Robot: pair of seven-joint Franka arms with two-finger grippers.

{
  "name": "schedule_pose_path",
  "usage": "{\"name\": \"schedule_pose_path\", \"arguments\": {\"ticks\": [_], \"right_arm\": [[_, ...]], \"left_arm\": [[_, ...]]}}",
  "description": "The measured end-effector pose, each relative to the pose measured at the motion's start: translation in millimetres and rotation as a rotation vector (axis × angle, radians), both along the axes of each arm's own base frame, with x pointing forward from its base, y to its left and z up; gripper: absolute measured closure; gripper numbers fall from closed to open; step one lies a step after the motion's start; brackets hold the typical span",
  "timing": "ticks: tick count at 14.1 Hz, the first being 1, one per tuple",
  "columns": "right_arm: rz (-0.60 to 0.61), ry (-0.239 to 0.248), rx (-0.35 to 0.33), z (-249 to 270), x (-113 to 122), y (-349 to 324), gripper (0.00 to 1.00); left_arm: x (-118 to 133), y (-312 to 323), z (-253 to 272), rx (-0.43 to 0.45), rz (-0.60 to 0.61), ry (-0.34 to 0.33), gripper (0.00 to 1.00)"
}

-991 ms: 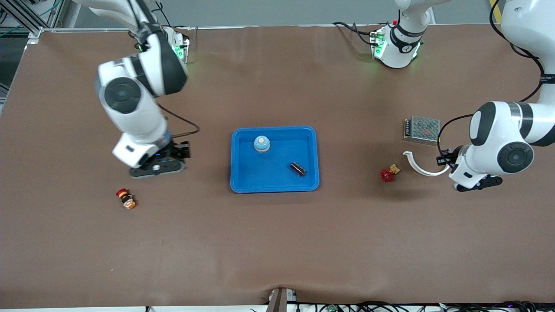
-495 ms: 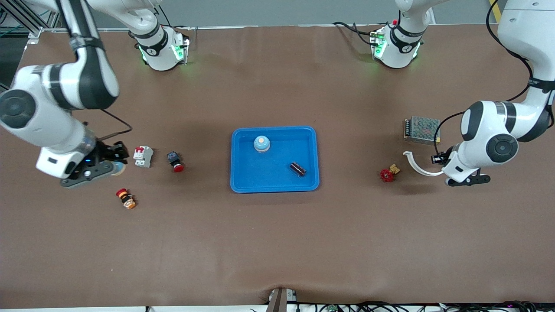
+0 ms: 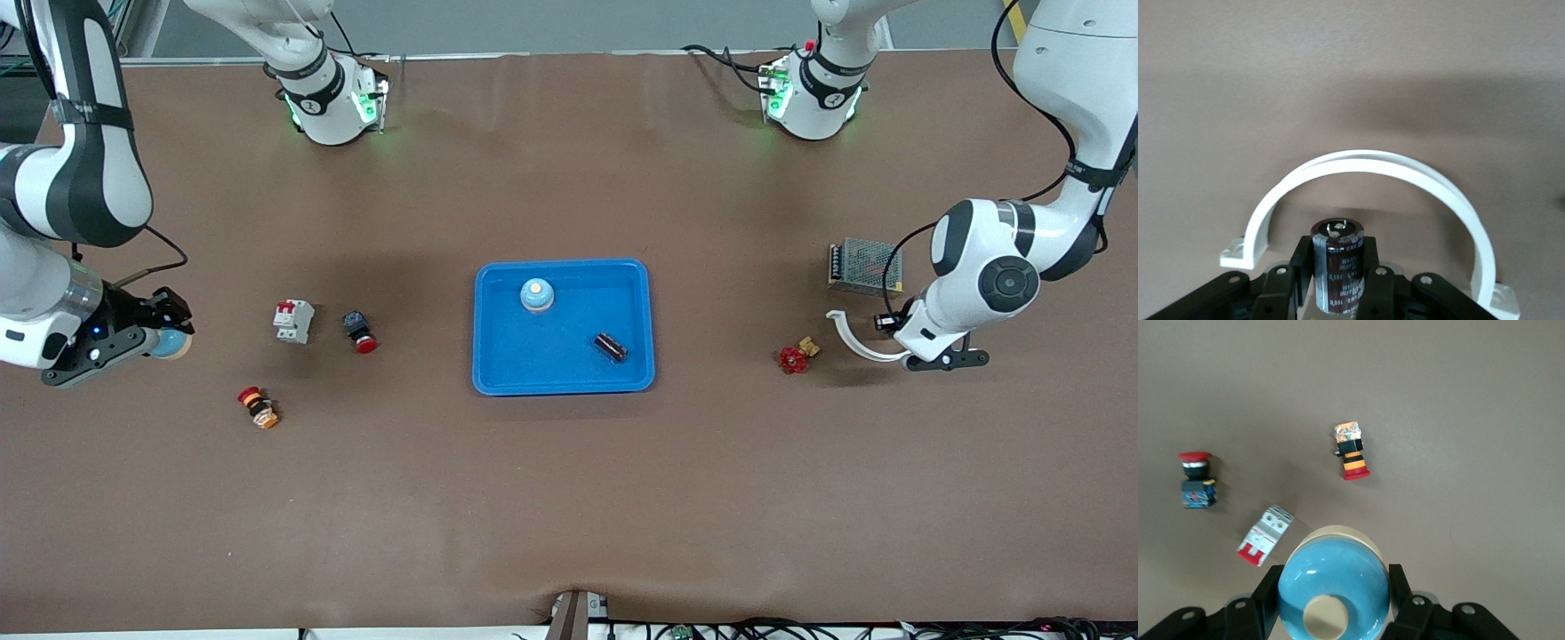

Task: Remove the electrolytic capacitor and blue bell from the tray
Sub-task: 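Release the capacitor by the clamp while the right gripper lowers the bell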

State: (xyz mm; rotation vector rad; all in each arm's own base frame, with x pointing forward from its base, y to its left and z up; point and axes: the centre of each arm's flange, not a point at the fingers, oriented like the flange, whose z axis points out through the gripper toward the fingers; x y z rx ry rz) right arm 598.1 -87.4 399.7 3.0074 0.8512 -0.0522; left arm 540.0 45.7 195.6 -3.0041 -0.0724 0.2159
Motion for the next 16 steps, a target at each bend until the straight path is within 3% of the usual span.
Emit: {"name": "schedule_pose_path", "arguments": {"ticks": [8, 12, 13, 16], "right_arm": [[0.074, 0.002, 0.050, -61, -21, -61, 0.32], [0.114, -0.002, 0.109, -94, -25, -82, 0.32], [0.122, 0.000, 0.118, -103, -27, -90, 0.32], [0.134, 0.002, 0.154, -130, -36, -108, 0.32]], "left_arm": [[-7, -5, -14, -0.010, -0.016, 0.010, 0.67], [-7, -5, -14, -0.007, -0.021, 0.009, 0.66], [-7, -5, -14, -0.007, -0.021, 0.009, 0.62], [-6, -5, -13, -0.007, -0.021, 0.006, 0.33]]}}
